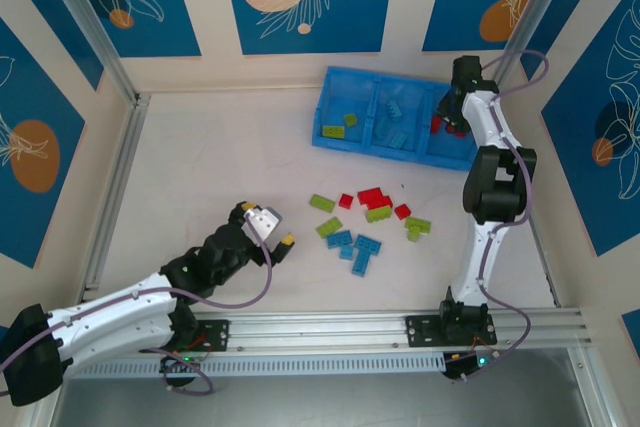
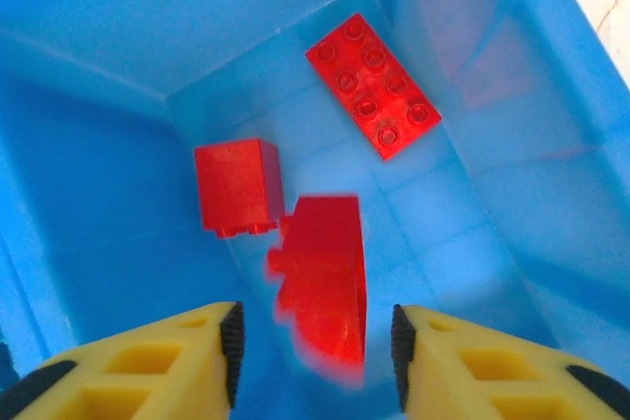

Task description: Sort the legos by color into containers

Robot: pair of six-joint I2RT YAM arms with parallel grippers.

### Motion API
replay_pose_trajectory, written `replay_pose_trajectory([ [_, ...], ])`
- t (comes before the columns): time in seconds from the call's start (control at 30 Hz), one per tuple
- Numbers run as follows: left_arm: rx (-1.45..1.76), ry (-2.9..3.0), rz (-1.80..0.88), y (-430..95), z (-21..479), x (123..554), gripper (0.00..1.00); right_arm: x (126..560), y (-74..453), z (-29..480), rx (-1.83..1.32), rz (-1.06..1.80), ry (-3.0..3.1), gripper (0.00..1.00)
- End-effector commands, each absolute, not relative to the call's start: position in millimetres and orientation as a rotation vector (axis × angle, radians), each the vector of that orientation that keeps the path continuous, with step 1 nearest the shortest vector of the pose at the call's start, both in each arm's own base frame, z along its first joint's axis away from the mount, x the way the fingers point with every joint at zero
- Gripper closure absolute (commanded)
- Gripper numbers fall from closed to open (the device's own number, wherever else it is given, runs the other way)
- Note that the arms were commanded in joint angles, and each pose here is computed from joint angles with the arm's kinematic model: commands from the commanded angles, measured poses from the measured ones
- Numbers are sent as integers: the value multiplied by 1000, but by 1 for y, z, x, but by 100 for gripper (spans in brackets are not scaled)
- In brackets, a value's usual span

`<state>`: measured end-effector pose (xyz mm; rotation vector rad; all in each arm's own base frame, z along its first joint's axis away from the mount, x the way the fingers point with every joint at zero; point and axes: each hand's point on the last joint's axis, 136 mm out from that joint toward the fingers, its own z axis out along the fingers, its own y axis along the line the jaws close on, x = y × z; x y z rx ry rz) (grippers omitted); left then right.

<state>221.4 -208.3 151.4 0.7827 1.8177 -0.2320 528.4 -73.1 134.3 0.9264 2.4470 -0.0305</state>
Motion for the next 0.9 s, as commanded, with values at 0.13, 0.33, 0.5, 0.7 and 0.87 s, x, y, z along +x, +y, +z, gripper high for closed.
replay_pose_trajectory([
  [0.13,746,1830,-204,-208,158,228,0,481,-61,201,990,43,2391,48],
  [0.33,622,1892,-334,-213,177,227,0,407,17,243,737,379,2299,48],
  [0.5,467,2125,-539,-237,172,221,3,321,122,248,244,687,2365,41],
  [0.7,421,2478,-702,-287,138,207,17,257,140,202,178,654,2532,39],
  [0.87,463,2642,-656,-324,102,199,26,249,124,185,280,634,2516,36],
])
